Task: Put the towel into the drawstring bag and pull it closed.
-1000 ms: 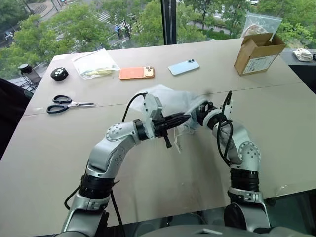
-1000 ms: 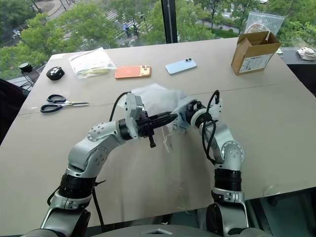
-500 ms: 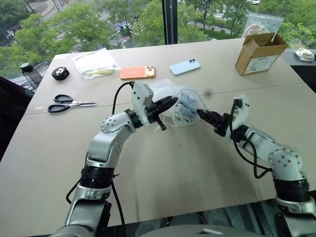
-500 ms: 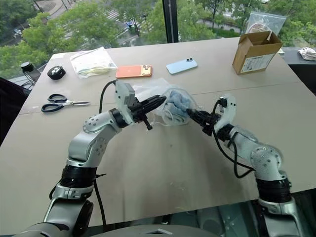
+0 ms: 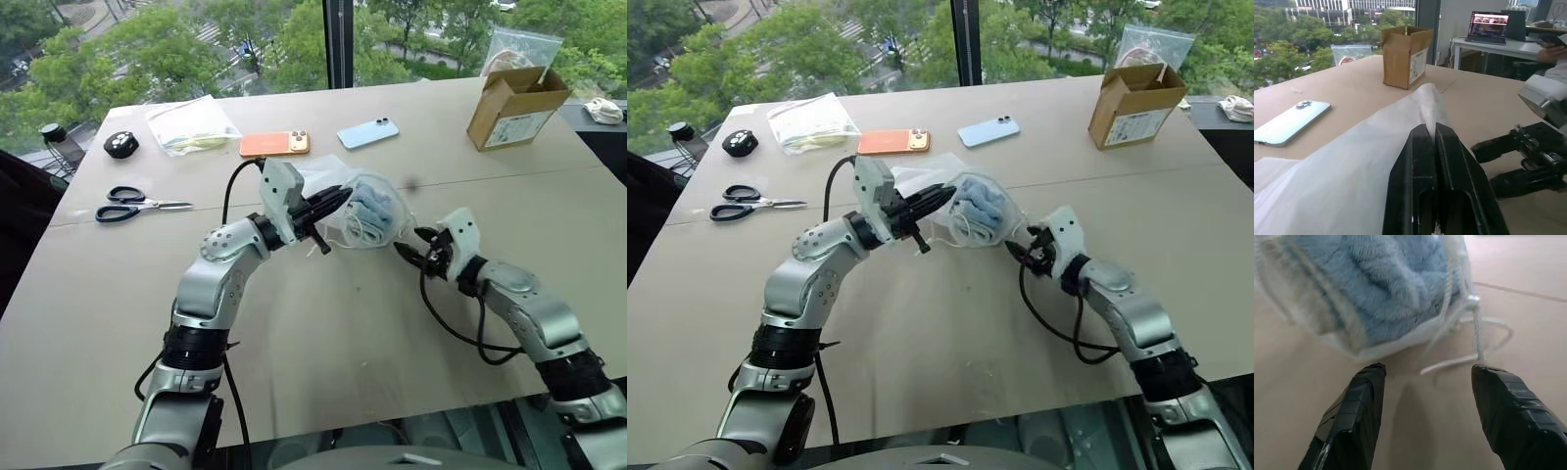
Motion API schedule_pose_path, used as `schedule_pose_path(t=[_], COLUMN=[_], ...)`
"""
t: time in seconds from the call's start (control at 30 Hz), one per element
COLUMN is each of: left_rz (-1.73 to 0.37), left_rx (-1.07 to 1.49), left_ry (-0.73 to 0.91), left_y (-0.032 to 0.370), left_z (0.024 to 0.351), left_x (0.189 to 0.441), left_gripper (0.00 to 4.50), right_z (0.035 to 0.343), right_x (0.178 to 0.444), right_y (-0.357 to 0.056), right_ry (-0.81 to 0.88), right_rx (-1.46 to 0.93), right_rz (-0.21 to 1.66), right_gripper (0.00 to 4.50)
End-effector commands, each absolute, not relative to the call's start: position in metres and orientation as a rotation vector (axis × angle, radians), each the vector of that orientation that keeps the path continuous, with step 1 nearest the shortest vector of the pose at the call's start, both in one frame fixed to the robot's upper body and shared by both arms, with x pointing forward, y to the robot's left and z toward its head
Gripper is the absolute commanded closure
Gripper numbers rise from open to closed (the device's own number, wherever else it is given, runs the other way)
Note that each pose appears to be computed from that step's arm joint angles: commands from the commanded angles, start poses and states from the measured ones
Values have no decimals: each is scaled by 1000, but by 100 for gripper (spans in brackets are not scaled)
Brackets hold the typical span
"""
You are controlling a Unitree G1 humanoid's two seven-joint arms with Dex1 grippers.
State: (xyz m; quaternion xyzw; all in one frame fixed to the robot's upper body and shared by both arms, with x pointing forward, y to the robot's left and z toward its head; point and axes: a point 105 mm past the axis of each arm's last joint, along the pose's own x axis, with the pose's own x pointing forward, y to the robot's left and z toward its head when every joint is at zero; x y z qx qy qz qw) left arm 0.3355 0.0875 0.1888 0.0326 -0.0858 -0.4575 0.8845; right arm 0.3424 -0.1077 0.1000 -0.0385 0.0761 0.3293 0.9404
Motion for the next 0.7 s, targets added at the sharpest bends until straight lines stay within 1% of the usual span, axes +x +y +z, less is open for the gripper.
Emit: schedule_pose_path(t=[0.03,0.1,0.13,0.17,0.27,0.3,0.37,0.43,0.5,0.53,0.57,0.7], left_rz=[-949,-946,-942,-939,-936,-936,-932,-925,-918,-917,-914,-893], left_rx=[97,102,102,102,101,99,97,89,85,85,82,76], left_ry=[-229,-229,-229,-228,-224,-221,-214,-211,-209,-209,-210,-214], left_y=[90,91,93,93,95,95,95,95,95,94,94,93], left_z=[201,201,201,200,199,198,196,196,198,198,199,203], left_x=[333,333,333,333,333,333,334,336,338,339,340,345], left_gripper=[450,450,450,450,450,450,450,450,450,450,450,450], right_z=[112,110,110,113,122,126,135,150,177,186,194,250], right_x=[354,359,360,362,367,370,375,379,381,381,381,374], right_y=[-109,-115,-118,-121,-132,-137,-149,-162,-175,-178,-179,-177], right_ry=[91,85,82,67,21,1,-42,-114,-225,-260,-290,-473], right_rx=[-72,-104,-108,-96,-60,-53,-53,-69,-95,-102,-105,-125], right_rz=[607,566,550,525,449,410,332,244,147,120,105,69], right_gripper=[152,205,252,280,417,447,447,447,447,447,447,447])
